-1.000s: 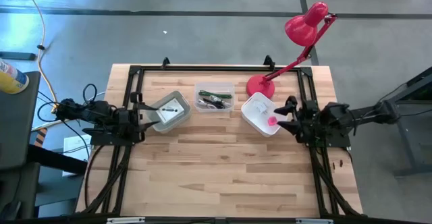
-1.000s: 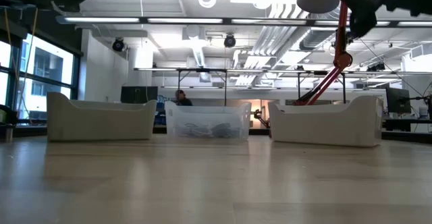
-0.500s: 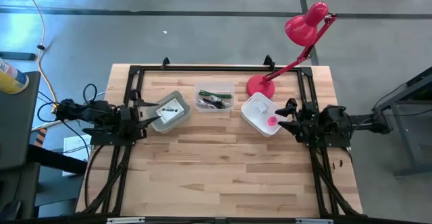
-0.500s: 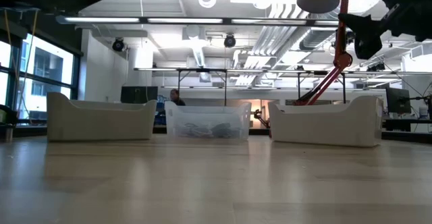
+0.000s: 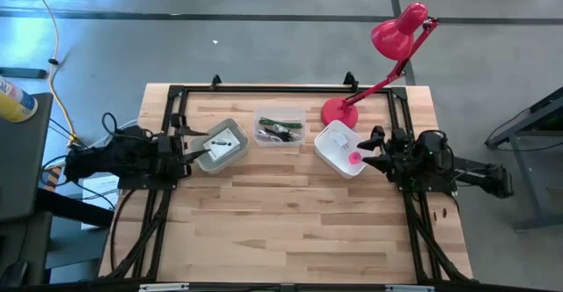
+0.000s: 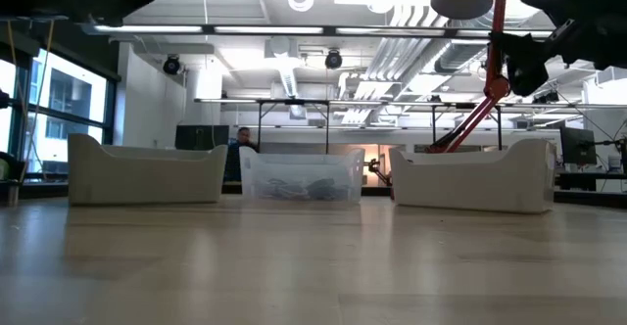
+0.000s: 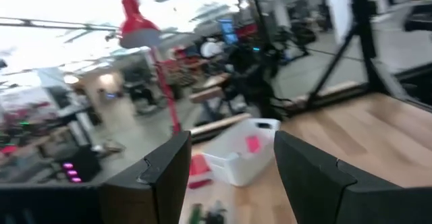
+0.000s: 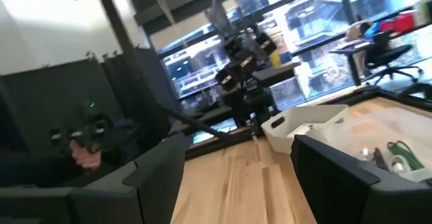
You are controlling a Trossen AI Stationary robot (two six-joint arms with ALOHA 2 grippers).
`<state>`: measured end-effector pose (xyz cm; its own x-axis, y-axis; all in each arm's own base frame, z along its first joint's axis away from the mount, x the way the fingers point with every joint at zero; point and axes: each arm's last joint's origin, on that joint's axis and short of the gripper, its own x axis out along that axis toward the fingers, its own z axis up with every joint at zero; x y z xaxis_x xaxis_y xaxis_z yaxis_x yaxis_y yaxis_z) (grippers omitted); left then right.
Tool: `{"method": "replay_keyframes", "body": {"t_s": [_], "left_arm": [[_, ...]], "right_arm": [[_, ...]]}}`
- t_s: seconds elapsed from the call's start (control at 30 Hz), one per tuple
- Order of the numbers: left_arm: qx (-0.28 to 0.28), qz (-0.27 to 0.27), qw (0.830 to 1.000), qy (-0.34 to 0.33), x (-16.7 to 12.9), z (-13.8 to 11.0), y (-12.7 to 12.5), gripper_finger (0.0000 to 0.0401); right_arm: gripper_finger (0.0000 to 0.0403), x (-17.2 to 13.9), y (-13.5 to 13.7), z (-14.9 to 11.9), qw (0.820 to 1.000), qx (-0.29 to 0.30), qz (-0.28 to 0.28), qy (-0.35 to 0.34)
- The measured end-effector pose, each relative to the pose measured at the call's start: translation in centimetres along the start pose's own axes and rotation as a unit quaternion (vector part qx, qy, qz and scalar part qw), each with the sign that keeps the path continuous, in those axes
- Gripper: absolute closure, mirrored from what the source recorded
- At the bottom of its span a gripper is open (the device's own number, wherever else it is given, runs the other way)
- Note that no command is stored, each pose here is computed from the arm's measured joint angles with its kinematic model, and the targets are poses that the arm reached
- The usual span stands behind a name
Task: Pick and place items into bin
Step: Return to Home Position
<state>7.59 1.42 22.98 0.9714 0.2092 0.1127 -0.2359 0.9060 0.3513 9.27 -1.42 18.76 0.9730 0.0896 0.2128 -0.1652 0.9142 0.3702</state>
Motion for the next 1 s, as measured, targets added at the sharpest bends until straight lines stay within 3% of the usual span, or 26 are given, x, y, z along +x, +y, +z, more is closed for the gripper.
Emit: {"method": "replay_keyframes", "body": {"t_s": [0.17, 0.33, 0.6, 1.0], "left_arm": [[-0.003, -0.032, 0.999, 0.001, 0.0, -0.1, -0.3, 0.0201], [-0.006, -0.014, 1.0, 0.018, 0.1, -0.5, -0.7, 0.0201], [-0.044, -0.032, 0.998, 0.031, 0.9, -4.0, -3.1, 0.0201], [-0.038, -0.021, 0.998, 0.047, 1.0, -4.9, -3.7, 0.0201]], "right_arm": [[0.0144, 0.0, 0.0, -0.3, 1.0, -0.017, -0.005, 0.011], [0.0144, 0.2, 0.2, -0.5, 0.999, -0.031, -0.039, -0.002], [0.0144, 0.3, 0.8, -1.3, 0.998, -0.015, -0.059, 0.016], [0.0144, 0.3, 1.1, -2.1, 0.994, -0.019, -0.108, 0.028]]}}
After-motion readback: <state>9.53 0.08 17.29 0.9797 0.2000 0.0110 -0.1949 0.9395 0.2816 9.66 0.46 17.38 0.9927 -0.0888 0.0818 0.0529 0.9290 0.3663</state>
